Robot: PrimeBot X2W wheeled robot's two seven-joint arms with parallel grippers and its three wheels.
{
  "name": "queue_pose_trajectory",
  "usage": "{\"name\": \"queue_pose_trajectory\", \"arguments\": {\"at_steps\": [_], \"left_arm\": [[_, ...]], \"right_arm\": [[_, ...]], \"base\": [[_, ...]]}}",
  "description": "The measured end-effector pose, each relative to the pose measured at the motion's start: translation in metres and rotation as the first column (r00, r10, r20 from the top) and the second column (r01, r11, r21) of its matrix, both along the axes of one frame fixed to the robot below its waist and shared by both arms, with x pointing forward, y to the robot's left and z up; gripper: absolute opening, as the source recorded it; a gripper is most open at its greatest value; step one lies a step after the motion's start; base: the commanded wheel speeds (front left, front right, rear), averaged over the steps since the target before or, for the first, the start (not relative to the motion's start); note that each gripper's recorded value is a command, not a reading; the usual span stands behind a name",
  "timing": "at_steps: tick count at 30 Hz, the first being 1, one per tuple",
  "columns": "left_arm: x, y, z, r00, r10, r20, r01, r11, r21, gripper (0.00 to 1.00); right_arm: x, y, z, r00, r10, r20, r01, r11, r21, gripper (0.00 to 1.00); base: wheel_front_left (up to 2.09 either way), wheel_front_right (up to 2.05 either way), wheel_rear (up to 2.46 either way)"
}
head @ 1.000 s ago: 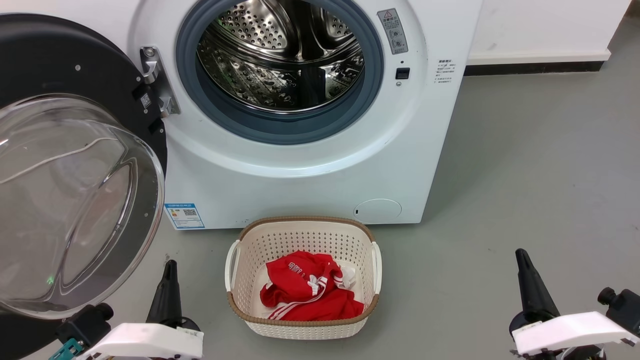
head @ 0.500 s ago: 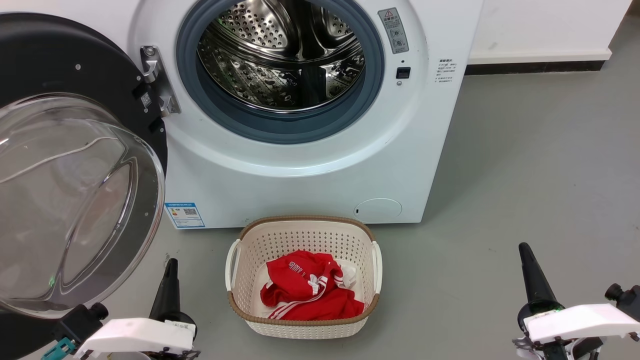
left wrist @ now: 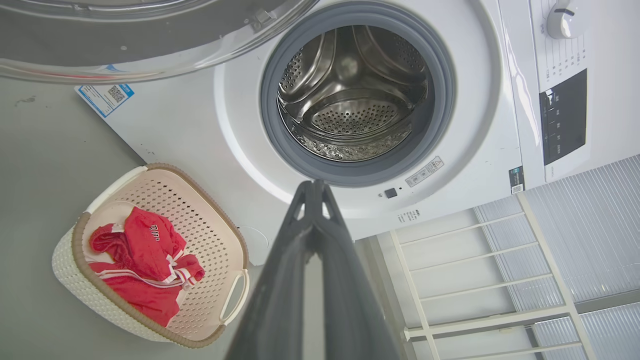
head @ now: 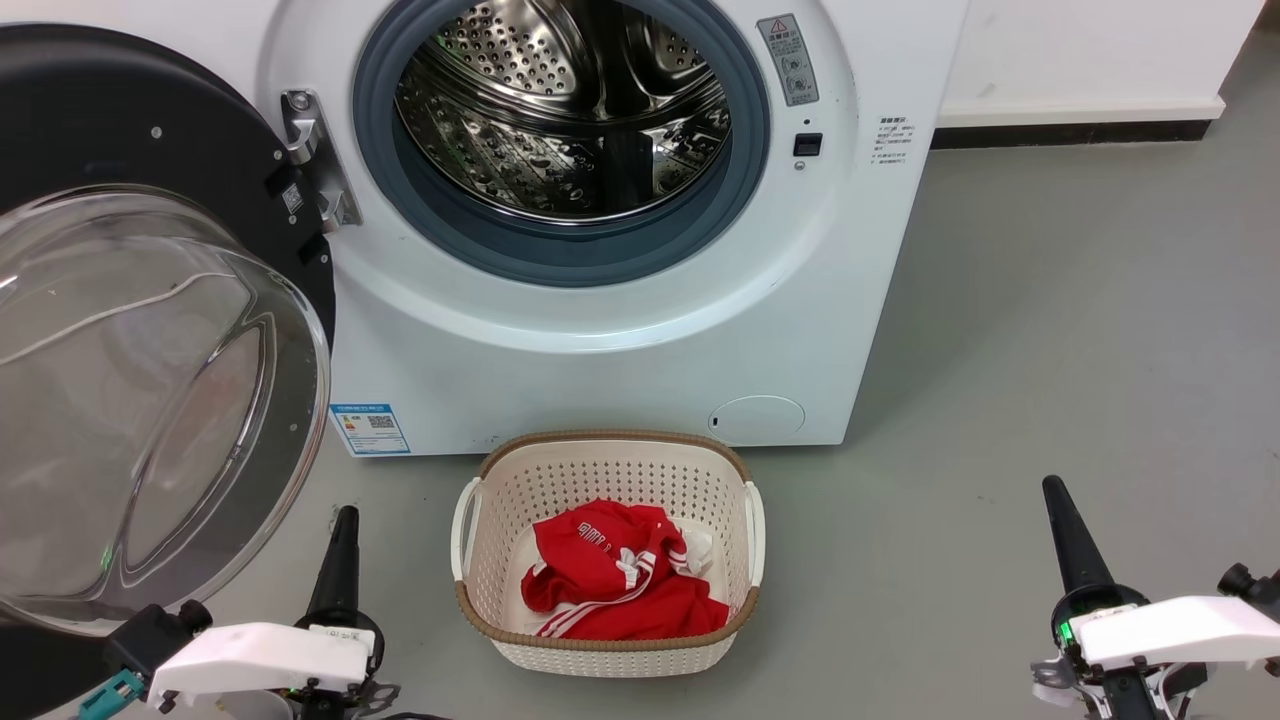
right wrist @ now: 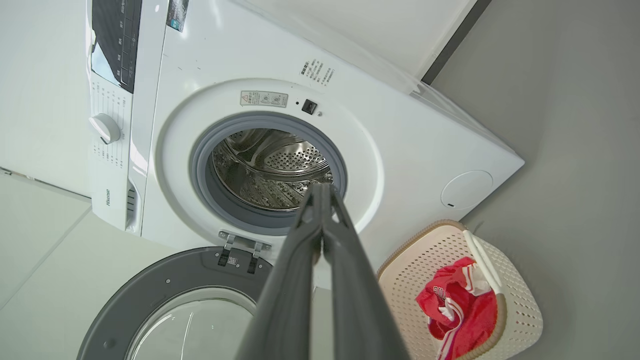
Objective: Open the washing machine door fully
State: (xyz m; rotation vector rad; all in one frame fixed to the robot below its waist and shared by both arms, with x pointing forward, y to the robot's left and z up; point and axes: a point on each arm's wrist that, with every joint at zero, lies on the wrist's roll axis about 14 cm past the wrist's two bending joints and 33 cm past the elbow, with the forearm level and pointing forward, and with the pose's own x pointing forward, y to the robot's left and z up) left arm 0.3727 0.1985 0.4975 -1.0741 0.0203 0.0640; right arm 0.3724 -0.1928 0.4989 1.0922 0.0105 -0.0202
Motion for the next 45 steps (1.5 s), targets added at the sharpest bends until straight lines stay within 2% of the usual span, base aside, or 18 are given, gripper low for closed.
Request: {"name": "queue_pose_trajectory", "arguments": {"at_steps": [20,45], "left_arm": [[0.005,0.0,0.0,1.0,-0.012,0.006,0.013,0.98,-0.199,0.0],[0.012,0.001,0.004,0.999,-0.016,0.034,0.028,0.917,-0.397,0.0]], "right_arm": [[0.006,-0.003,0.001,1.0,0.0,-0.006,0.001,0.982,0.19,0.0],[0.011,-0.006,0.003,1.0,0.002,0.001,-0.002,0.925,0.38,0.0]], "base": [[0.0,0.0,0.0],[0.0,0.0,0.0]]}}
